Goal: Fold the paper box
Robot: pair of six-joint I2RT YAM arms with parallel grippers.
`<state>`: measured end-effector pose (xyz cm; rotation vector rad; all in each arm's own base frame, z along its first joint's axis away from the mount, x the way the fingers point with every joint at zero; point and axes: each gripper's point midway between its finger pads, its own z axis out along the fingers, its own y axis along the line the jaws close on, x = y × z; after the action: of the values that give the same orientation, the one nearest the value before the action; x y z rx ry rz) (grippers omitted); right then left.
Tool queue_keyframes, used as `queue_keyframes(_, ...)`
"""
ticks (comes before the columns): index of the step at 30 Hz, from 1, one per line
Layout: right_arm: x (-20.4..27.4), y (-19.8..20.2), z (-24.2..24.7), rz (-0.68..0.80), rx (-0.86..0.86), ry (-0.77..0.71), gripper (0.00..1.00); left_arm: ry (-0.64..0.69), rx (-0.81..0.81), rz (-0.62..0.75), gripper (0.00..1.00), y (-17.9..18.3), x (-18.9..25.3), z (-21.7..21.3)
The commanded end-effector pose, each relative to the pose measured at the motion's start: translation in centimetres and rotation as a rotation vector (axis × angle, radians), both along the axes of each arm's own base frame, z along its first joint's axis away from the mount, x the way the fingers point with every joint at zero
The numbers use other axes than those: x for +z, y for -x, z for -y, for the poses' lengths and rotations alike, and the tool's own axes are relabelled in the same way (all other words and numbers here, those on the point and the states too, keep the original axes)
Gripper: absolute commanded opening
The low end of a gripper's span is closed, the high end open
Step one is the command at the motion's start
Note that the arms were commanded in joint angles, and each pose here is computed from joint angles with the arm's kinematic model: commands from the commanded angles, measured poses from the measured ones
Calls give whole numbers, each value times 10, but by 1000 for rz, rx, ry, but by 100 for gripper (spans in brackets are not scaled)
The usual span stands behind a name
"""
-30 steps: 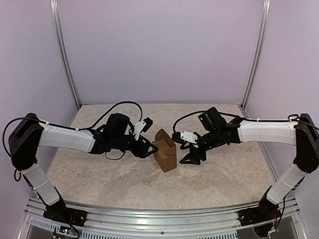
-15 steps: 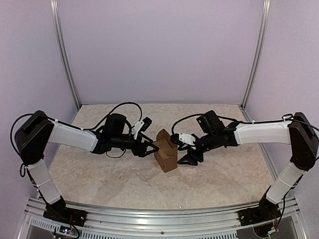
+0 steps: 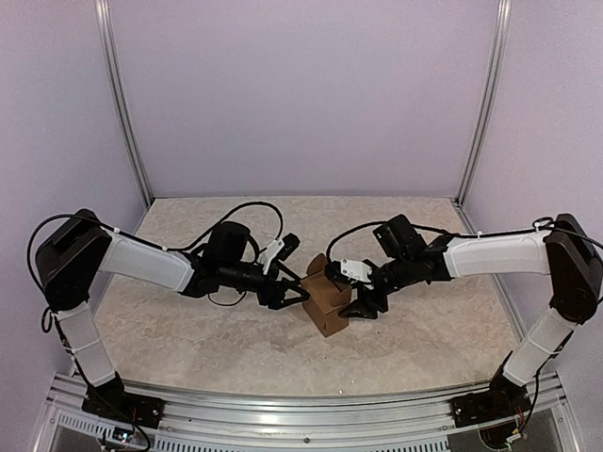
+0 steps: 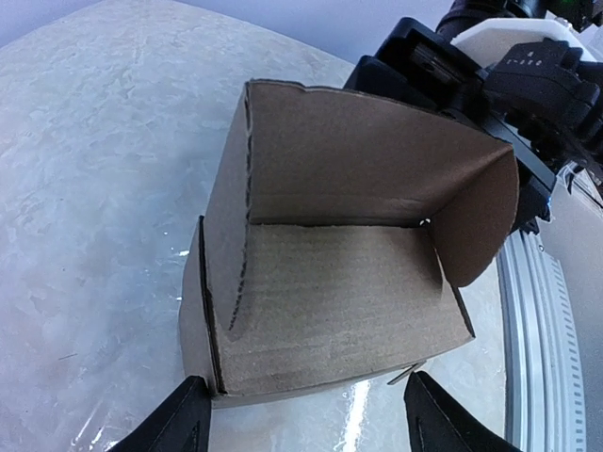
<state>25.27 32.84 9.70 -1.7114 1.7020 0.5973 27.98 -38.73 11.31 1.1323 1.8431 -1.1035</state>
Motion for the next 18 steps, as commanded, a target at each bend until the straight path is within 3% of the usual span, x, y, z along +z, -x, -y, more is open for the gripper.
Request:
queue_keyframes(1,1,-3,11,38,-16,22,69,-5,-59,-6,68,30,2,16)
queue_keyframes(11,-12,7,50,37,63,78,71,-84,-75,-55,66,79,-19,25)
queue_keyframes(18,-8,15,63,48,89,72,71,-154,-27,-80,65,92,-32,16)
